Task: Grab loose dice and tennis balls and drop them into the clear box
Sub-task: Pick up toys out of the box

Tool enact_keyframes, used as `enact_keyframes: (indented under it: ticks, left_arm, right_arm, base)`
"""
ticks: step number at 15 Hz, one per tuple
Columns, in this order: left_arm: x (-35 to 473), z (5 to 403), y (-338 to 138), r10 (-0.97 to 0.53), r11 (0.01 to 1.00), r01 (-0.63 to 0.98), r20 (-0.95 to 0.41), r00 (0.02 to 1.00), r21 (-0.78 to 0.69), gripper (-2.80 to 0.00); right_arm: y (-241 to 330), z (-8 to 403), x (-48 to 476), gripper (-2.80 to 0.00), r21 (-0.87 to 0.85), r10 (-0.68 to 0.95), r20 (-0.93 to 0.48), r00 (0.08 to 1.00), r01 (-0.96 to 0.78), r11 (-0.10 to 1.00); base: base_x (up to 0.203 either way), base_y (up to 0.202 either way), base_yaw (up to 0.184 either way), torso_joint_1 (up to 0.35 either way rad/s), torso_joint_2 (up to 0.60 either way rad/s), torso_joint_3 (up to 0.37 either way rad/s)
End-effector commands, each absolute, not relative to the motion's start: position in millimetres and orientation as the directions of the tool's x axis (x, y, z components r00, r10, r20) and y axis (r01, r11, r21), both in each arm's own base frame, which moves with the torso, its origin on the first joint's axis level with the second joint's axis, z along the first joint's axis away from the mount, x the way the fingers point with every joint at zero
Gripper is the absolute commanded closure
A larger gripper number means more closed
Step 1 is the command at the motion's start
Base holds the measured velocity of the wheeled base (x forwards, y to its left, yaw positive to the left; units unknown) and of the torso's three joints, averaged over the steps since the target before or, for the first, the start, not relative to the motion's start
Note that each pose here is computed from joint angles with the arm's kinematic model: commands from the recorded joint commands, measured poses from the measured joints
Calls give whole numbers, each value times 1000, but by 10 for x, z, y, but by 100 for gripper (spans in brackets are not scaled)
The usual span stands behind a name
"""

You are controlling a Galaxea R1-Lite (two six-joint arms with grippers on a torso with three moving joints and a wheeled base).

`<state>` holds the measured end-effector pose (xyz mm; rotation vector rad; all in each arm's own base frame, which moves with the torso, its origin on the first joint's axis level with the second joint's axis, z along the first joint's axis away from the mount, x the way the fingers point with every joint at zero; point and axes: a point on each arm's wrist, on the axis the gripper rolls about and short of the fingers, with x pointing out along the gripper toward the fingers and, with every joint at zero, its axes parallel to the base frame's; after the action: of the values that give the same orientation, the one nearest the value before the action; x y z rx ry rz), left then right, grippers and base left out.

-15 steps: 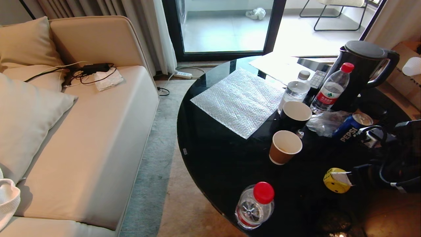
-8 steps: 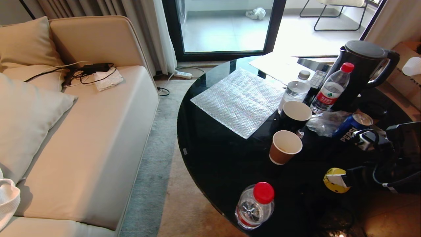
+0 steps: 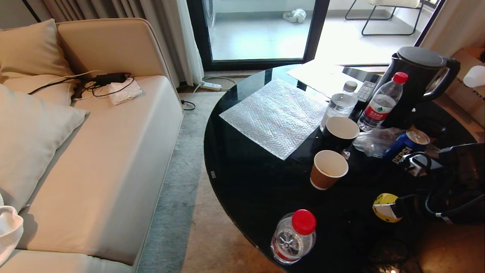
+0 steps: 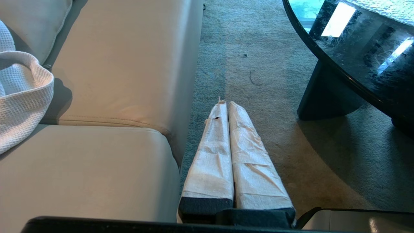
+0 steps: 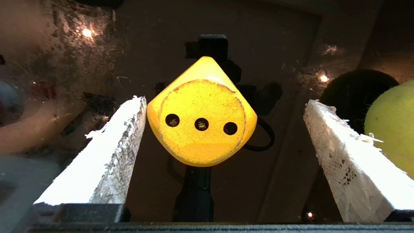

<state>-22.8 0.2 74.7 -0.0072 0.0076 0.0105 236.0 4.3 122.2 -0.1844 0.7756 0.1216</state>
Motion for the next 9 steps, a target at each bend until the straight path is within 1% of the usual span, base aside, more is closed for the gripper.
enact_keyframes:
  ticks: [1, 6, 7, 9]
  left_arm:
    - [-228, 747, 2, 11, 1000, -11, -8, 1000, -8, 0]
    - [-227, 743, 2, 11, 1000, -11, -9, 1000, -8, 0]
    - [-227, 743, 2, 11, 1000, -11, -9, 1000, -8, 0]
    - [-228, 747, 2, 11, 1000, -11, -8, 1000, -8, 0]
  right_arm:
    - [47, 1171, 2365, -280, -117, 44, -719, 694, -183, 976]
    - [48, 1151, 2385, -280, -111, 47, -725, 687, -184, 977]
    - [48, 1146, 2388, 0, -112, 47, -726, 686, -185, 976]
    - [51, 1143, 2390, 0, -115, 46, -728, 684, -189, 975]
  base:
    - [0, 0, 0, 0, 0, 0]
    - [0, 0, 0, 0, 0, 0]
    - [0, 0, 0, 0, 0, 0]
    - [0, 0, 0, 0, 0, 0]
